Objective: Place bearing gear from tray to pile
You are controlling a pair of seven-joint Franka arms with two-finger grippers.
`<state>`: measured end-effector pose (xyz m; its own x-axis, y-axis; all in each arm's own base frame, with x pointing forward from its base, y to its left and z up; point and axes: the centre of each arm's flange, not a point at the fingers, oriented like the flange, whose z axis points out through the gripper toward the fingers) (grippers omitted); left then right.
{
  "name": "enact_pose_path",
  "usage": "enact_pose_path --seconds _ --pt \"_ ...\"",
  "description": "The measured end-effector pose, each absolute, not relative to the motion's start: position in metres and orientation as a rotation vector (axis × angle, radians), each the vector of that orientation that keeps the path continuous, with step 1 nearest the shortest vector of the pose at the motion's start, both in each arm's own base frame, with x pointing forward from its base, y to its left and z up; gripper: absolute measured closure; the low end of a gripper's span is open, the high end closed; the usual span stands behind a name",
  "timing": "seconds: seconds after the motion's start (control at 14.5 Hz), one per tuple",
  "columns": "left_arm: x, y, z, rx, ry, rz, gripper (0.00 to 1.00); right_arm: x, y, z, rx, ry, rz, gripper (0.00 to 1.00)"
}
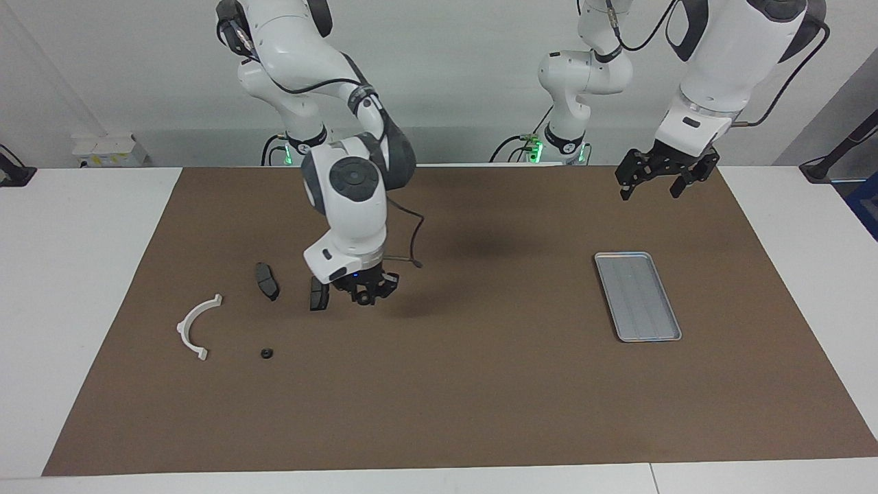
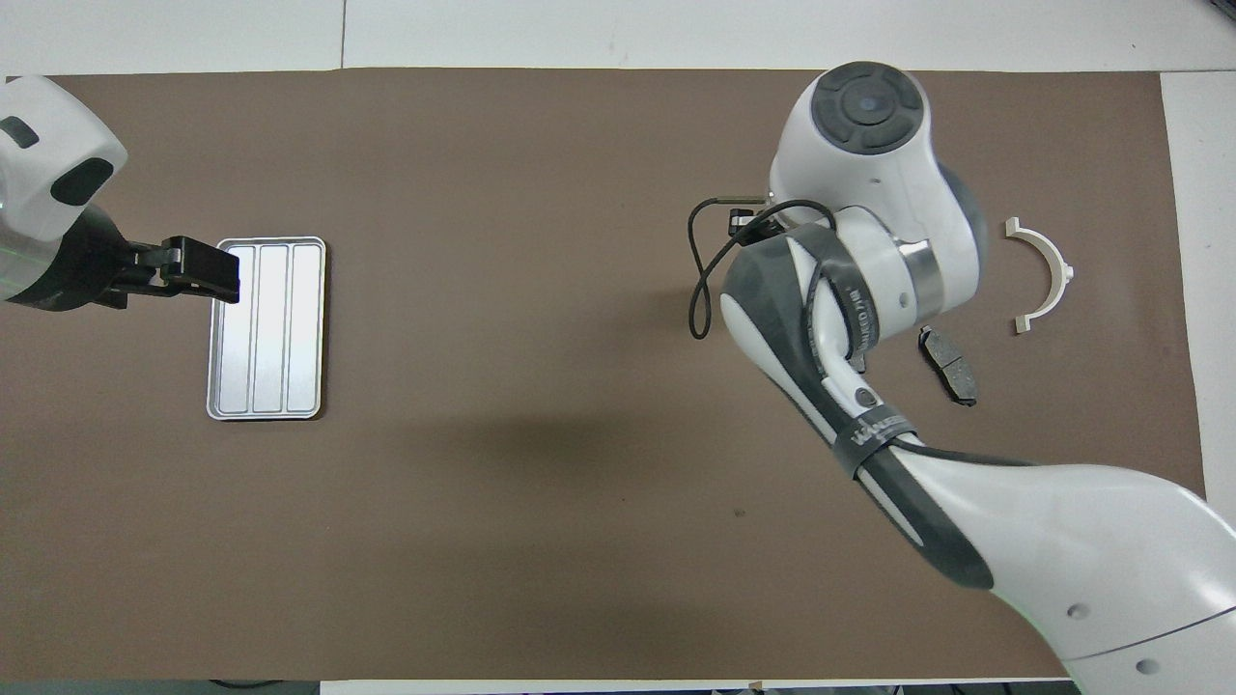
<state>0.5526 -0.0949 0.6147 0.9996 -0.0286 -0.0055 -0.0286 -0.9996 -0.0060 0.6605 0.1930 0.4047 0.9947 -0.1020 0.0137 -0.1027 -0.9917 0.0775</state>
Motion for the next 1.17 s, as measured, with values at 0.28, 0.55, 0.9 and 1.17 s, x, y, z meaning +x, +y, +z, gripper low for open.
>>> enact_pose_path --seconds 0.28,0.55,0.9,1.17 --pt "0.555 -0.084 0.608 -3.134 0.014 0.017 0.00 0.684 0.092 0.358 3.082 0.057 0.058 0.64" --pt "0.556 -0.078 0.608 -3.135 -0.002 0.010 0.00 0.693 0.091 0.313 3.096 0.096 0.118 0.64" --pt "0.556 -0.078 0.604 -3.137 -0.002 -0.006 0.00 0.697 0.097 0.299 3.102 0.110 0.157 0.64" --pt "0.554 -0.078 0.597 -3.138 -0.002 -0.012 0.00 0.700 0.099 0.287 3.107 0.115 0.191 0.64"
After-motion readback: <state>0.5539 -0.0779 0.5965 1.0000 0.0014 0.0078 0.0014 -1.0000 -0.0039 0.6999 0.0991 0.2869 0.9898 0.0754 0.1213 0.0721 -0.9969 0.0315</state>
